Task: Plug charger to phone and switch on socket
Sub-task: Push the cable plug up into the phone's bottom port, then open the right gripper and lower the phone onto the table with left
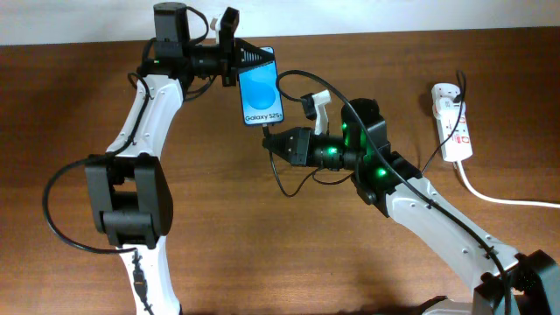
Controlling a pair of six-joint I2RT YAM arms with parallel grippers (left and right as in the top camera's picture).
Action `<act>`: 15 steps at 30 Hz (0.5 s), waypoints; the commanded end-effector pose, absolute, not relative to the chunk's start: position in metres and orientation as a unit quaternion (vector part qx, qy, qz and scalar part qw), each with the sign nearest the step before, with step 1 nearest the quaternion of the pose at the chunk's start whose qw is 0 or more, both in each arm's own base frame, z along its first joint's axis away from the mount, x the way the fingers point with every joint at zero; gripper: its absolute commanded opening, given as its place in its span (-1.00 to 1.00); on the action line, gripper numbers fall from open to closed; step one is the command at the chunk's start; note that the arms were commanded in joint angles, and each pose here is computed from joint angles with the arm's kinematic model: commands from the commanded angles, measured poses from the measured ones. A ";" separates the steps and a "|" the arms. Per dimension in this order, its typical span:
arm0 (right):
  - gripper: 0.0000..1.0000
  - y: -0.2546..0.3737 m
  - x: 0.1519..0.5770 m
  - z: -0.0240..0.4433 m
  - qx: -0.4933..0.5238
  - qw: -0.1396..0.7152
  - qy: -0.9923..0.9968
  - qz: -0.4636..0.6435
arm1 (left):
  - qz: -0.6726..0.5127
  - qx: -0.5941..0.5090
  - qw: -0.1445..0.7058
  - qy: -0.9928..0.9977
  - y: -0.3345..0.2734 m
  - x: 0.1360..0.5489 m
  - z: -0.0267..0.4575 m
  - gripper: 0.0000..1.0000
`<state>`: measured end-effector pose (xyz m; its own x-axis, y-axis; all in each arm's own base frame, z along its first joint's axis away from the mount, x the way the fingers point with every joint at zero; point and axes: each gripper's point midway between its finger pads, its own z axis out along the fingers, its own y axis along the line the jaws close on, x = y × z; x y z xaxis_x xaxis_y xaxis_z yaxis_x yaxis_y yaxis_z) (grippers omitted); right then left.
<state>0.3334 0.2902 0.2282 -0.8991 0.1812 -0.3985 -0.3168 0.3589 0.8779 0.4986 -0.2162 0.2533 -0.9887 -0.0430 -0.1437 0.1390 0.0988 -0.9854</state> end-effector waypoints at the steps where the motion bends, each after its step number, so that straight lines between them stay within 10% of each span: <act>1: -0.92 0.286 0.335 0.241 -0.044 0.236 0.787 0.569 | -0.680 0.049 0.056 0.729 -0.218 0.493 0.256 -1.00; 15: -0.92 0.282 0.374 0.252 0.006 0.309 0.764 0.566 | -0.683 0.054 0.051 0.727 -0.221 0.490 0.257 -1.00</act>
<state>0.3421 0.2919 0.2388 -0.8749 0.2314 -0.4254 -0.3394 0.3337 0.8795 0.5027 -0.2131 0.2526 -0.9900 -0.0649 -0.1254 0.1180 0.1081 -0.9871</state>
